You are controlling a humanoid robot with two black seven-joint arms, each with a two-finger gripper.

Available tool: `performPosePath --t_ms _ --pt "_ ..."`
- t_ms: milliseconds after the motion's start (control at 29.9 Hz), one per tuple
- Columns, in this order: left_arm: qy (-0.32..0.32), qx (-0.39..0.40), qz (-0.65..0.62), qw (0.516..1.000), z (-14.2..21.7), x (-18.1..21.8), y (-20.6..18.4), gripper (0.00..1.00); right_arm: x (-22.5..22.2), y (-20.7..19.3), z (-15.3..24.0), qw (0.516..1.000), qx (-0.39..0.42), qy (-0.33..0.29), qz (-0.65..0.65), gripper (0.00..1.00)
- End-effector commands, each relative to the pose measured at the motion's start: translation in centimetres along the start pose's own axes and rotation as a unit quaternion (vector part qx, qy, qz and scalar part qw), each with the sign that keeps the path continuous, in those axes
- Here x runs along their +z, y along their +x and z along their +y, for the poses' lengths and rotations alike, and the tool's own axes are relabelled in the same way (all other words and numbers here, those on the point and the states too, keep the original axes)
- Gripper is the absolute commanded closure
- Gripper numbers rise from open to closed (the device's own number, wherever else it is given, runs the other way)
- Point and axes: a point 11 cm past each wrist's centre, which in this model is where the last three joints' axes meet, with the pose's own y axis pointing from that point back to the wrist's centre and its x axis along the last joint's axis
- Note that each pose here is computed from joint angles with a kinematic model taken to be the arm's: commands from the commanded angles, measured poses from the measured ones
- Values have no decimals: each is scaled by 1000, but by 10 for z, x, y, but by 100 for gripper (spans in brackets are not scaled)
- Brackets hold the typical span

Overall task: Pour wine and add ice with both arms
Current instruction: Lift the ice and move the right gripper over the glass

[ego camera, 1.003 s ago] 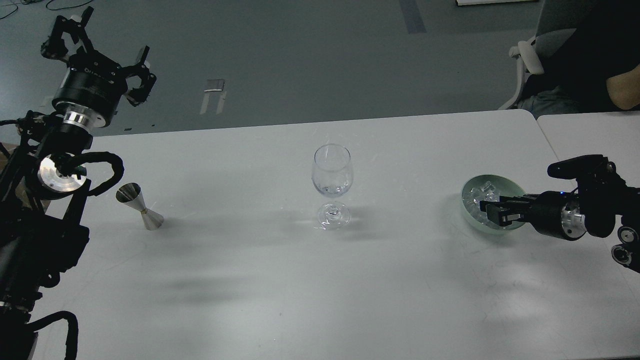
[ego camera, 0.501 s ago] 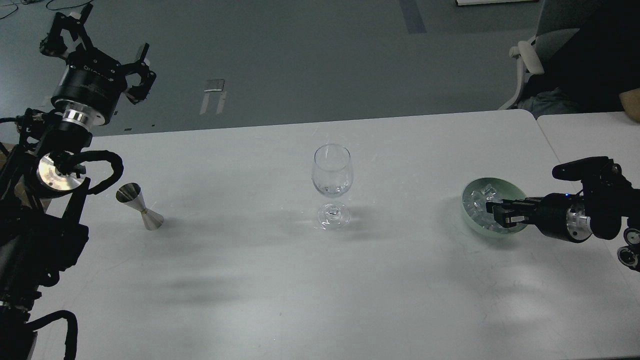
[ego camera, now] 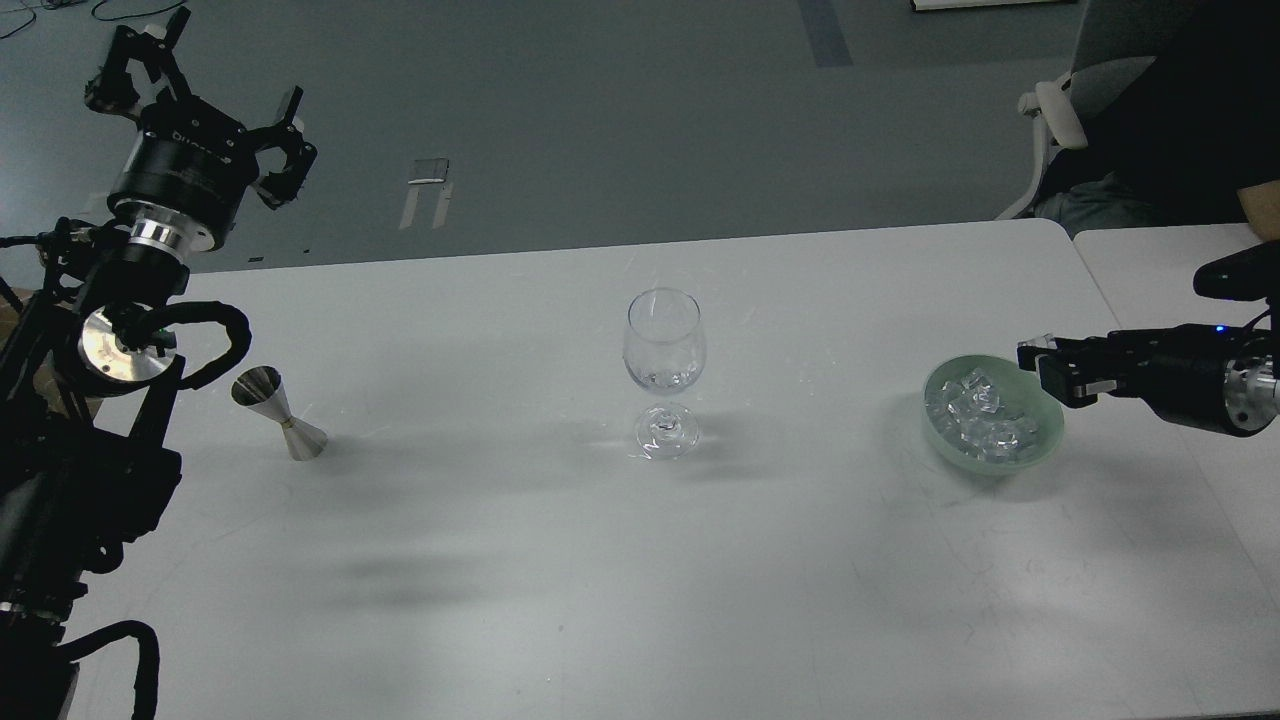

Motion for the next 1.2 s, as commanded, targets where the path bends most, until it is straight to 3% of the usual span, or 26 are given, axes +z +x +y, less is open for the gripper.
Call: performPosePath --t_ms 0,201,368,635,1170 --pt "0 1 0 1000 0 0 0 2 -18 39 16 999 34 21 17 85" --pt "0 0 -1 1000 0 0 0 2 -63 116 31 994 51 61 81 85" --pt "0 1 1 1000 0 -1 0 2 -137 150 5 978 58 147 137 85" --pt "0 1 0 1000 -1 0 -1 2 -193 137 -37 966 34 190 174 85" --pt "0 0 1 1000 0 -1 0 2 -217 127 -82 964 1 200 176 85"
